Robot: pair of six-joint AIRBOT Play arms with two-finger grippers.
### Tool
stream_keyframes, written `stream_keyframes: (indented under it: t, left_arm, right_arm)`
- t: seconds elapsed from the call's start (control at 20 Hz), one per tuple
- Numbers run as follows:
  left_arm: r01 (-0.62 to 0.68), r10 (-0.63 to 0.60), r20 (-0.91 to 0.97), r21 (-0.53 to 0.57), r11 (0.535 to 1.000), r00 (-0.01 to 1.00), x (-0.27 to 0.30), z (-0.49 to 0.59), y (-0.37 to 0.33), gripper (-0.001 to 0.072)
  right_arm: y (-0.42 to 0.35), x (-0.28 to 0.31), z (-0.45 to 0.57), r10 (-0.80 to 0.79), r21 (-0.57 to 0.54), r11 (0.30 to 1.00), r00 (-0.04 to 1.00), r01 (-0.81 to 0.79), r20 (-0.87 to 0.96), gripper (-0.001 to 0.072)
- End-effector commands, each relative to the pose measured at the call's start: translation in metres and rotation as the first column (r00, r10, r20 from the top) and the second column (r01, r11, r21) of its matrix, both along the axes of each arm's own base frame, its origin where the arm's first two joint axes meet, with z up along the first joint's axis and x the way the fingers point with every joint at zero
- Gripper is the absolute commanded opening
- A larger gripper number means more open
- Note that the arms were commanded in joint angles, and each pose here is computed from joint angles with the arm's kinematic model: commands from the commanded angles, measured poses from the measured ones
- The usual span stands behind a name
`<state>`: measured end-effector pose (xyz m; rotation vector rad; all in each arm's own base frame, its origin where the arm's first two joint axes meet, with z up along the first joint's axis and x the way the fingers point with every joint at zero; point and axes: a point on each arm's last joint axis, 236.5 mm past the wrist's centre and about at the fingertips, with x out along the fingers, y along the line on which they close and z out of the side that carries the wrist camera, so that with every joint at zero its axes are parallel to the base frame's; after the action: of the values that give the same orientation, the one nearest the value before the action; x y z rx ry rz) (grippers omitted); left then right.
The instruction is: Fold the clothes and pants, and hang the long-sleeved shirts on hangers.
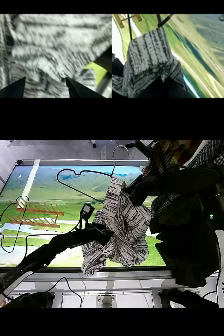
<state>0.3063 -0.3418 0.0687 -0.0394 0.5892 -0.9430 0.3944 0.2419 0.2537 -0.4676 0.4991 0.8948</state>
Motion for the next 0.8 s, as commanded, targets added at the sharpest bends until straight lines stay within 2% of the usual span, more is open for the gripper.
stream_keyframes:
  t: [0.0,0.05,0.25,0.3,0.4,0.45,0.55,0.75]
  left_arm:
    - [-0.028,0.028,0.015,0.02,0.999,0.999,0.013,-0.009,-0.002,0.0573]
    - [-0.028,0.028,0.008,0.027,0.999,1.0,0.013,-0.013,-0.002,0.0511]
    - [-0.025,0.026,-0.007,0.044,0.999,1.0,0.014,-0.024,-0.002,0.0475]
    - [-0.024,0.024,-0.003,0.049,0.999,1.0,0.014,-0.024,-0.002,0.0384]
    - [-0.028,0.028,-0.003,0.049,0.998,1.0,0.015,-0.024,-0.001,0.0064]
    - [-0.031,0.031,-0.003,0.049,0.998,1.0,0.016,-0.024,0.0,0.0028]
    - [-0.033,0.034,-0.005,0.05,0.998,0.999,0.018,-0.024,0.003,0.0027]
    - [-0.045,0.044,0.009,0.081,0.996,0.999,0.032,-0.017,0.036,0.0027]
  right_arm:
    - [0.001,-0.003,-0.001,0.008,-0.003,1.0,1.0,-0.008,-0.007,0.0056]
    - [0.001,-0.004,-0.002,0.011,-0.006,1.0,1.0,-0.011,-0.012,0.0056]
    - [0.001,-0.007,-0.004,0.016,-0.014,1.0,1.0,-0.016,-0.022,0.0056]
    - [0.0,-0.007,-0.003,0.016,-0.014,1.0,1.0,-0.016,-0.018,0.0056]
    - [0.0,-0.008,0.0,0.018,-0.014,1.0,1.0,-0.018,-0.011,0.0056]
    - [-0.001,-0.009,0.001,0.018,-0.015,1.0,1.0,-0.018,-0.007,0.0056]
    - [-0.003,-0.008,0.001,0.014,-0.025,1.0,1.0,-0.014,-0.002,0.0056]
    - [-0.019,-0.019,-0.016,0.045,-0.127,0.991,0.998,-0.05,-0.04,0.0056]
